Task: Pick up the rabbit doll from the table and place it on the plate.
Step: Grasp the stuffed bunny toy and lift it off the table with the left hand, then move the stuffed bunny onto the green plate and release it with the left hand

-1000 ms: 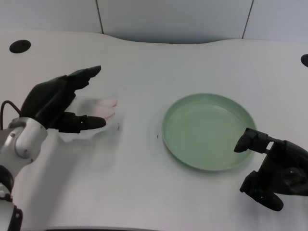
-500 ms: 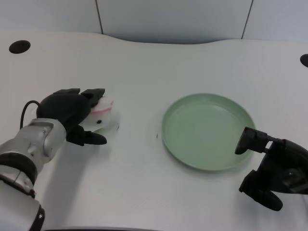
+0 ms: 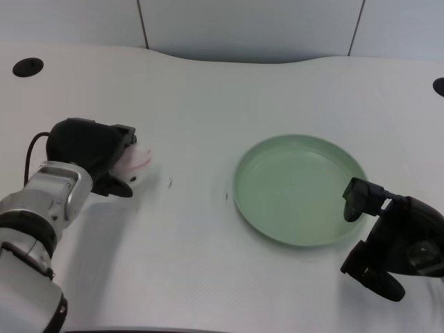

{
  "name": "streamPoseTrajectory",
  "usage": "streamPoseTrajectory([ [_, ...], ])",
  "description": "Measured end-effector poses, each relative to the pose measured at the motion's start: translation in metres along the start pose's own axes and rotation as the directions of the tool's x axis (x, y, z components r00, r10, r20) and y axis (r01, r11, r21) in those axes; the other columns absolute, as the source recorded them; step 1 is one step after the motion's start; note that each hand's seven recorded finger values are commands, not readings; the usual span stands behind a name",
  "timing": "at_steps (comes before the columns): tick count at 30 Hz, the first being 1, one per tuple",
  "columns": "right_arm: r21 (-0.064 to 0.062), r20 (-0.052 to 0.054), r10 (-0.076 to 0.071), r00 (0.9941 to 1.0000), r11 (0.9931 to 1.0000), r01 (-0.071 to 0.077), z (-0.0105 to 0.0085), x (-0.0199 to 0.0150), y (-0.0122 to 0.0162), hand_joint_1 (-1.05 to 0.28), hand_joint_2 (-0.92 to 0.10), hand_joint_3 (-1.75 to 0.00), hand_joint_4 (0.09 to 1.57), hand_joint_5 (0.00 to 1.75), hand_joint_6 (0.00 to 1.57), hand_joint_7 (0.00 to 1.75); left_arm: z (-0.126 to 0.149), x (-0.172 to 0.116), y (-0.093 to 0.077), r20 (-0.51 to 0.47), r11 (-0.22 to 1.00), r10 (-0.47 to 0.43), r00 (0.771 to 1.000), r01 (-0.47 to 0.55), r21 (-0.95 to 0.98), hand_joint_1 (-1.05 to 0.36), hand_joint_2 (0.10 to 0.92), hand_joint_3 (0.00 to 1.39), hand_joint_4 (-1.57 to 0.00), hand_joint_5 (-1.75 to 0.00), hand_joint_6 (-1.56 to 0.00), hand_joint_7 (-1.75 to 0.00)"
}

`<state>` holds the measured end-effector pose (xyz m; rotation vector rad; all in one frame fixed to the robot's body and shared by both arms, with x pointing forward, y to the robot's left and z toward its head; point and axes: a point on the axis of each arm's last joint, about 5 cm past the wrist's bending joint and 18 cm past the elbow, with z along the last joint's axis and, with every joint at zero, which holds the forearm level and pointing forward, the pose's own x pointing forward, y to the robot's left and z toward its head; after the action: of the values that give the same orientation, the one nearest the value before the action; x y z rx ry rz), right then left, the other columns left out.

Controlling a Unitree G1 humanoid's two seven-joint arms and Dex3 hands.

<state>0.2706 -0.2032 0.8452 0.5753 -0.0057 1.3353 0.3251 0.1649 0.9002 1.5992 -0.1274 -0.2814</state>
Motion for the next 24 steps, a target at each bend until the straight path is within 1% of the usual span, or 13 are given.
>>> streamPoseTrajectory([
  [2, 0.0, -0.002, 0.001, 1.0, 1.0, -0.001, -0.0007, -0.0006, 0.0006, -0.72, -0.84, -0.01, 1.13, 1.75, 0.91, 1.75, 0.0, 0.0, 0.0, 0.0, 1.0, 0.007, 1.0, -0.007, 0.008, -0.61, 0.921, 0.14, -0.81, -1.73, -0.72, -1.46],
  [3, 0.0, -0.001, 0.003, 1.0, 1.0, -0.003, -0.0012, -0.001, 0.001, -0.71, -0.85, -0.02, 1.13, 1.75, 0.89, 1.73, -0.001, 0.0, 0.0, -0.005, 1.0, 0.009, 1.0, -0.009, -0.001, -0.56, 0.921, 0.27, -0.77, -1.55, -0.72, -1.27],
  [5, -0.004, 0.005, 0.003, 0.99998, 0.99999, -0.003, -0.0021, -0.0017, 0.0019, -0.75, -0.84, -0.01, 1.14, 1.75, 0.9, 1.74, -0.001, 0.001, 0.003, -0.038, 0.997, 0.0, 0.999, -0.003, -0.076, -0.5, 0.921, 0.39, -0.92, -0.88, -0.89, -0.59],
  [6, -0.005, 0.007, 0.004, 0.99997, 0.99998, -0.004, -0.002, -0.0018, 0.002, -0.75, -0.84, -0.01, 1.14, 1.75, 0.9, 1.74, -0.002, 0.002, 0.005, -0.055, 0.993, 0.0, 0.998, -0.007, -0.121, -0.48, 0.921, 0.4, -0.95, -0.84, -0.96, -0.45],
  [7, -0.008, 0.008, 0.005, 0.99995, 0.99996, -0.005, -0.0016, -0.0016, 0.002, -0.73, -0.84, -0.01, 1.14, 1.75, 0.89, 1.74, -0.002, 0.003, 0.008, -0.067, 0.987, 0.01, 0.998, -0.021, -0.161, -0.46, 0.921, 0.4, -0.91, -1.02, -0.98, -0.5],
  [8, -0.007, 0.01, 0.006, 0.99993, 0.99995, -0.006, -0.0013, -0.0013, 0.0019, -0.71, -0.84, -0.01, 1.15, 1.75, 0.9, 1.73, -0.002, 0.005, 0.011, -0.071, 0.981, 0.026, 0.997, -0.039, -0.191, -0.46, 0.921, 0.41, -0.83, -1.25, -0.88, -0.77],
  [9, -0.005, 0.014, 0.008, 0.99988, 0.99996, -0.008, -0.0011, -0.0011, 0.0019, -0.7, -0.84, -0.01, 1.15, 1.75, 0.9, 1.73, -0.002, 0.006, 0.014, -0.067, 0.976, 0.039, 0.997, -0.052, -0.21, -0.45, 0.921, 0.42, -0.8, -1.33, -0.83, -0.89],
  [11, 0.004, 0.018, 0.008, 0.9998, 0.99996, -0.008, -0.0014, -0.0011, 0.0019, -0.73, -0.84, -0.01, 1.15, 1.75, 0.91, 1.74, 0.0, 0.008, 0.019, -0.052, 0.973, 0.059, 0.997, -0.07, -0.221, -0.48, 0.921, 0.46, -0.79, -1.28, -0.8, -0.91],
  [16, -0.004, 0.018, 0.007, 0.99982, 0.99997, -0.007, -0.001, -0.0013, 0.0019, -0.74, -0.84, -0.01, 1.15, 1.75, 0.93, 1.75, 0.013, 0.019, 0.041, 0.03, 0.959, 0.152, 0.988, -0.14, -0.247, -0.49, 0.921, 0.49, -0.79, -1.38, -0.78, -0.99],
  [17, -0.004, 0.017, 0.007, 0.99983, 0.99997, -0.006, -0.001, -0.0015, 0.0019, -0.73, -0.84, -0.01, 1.15, 1.75, 0.93, 1.75, 0.015, 0.021, 0.045, 0.044, 0.954, 0.171, 0.984, -0.155, -0.256, -0.5, 0.921, 0.48, -0.75, -1.59, -0.71, -1.23],
  [18, -0.005, 0.016, 0.005, 0.99986, 0.99997, -0.005, -0.0009, -0.002, 0.002, -0.72, -0.84, -0.01, 1.15, 1.75, 0.93, 1.75, 0.018, 0.023, 0.048, 0.058, 0.948, 0.188, 0.98, -0.165, -0.271, -0.5, 0.921, 0.47, -0.73, -1.67, -0.68, -1.33],
  [21, -0.009, 0.013, 0.004, 0.9999, 0.99995, -0.004, -0.0007, -0.0026, 0.0021, -0.74, -0.85, -0.01, 1.15, 1.75, 0.91, 1.75, 0.031, 0.028, 0.058, 0.104, 0.922, 0.238, 0.966, -0.191, -0.338, -0.52, 0.921, 0.48, -0.75, -1.74, -0.57, -1.65],
  [24, -0.025, 0.011, 0.004, 0.99993, 0.99969, -0.004, -0.0001, -0.0026, 0.0022, -0.75, -0.87, -0.02, 1.15, 1.75, 0.91, 1.75, 0.046, 0.033, 0.07, 0.156, 0.891, 0.281, 0.947, -0.196, -0.41, -0.55, 0.921, 0.5, -0.75, -1.75, -0.55, -1.74],
])
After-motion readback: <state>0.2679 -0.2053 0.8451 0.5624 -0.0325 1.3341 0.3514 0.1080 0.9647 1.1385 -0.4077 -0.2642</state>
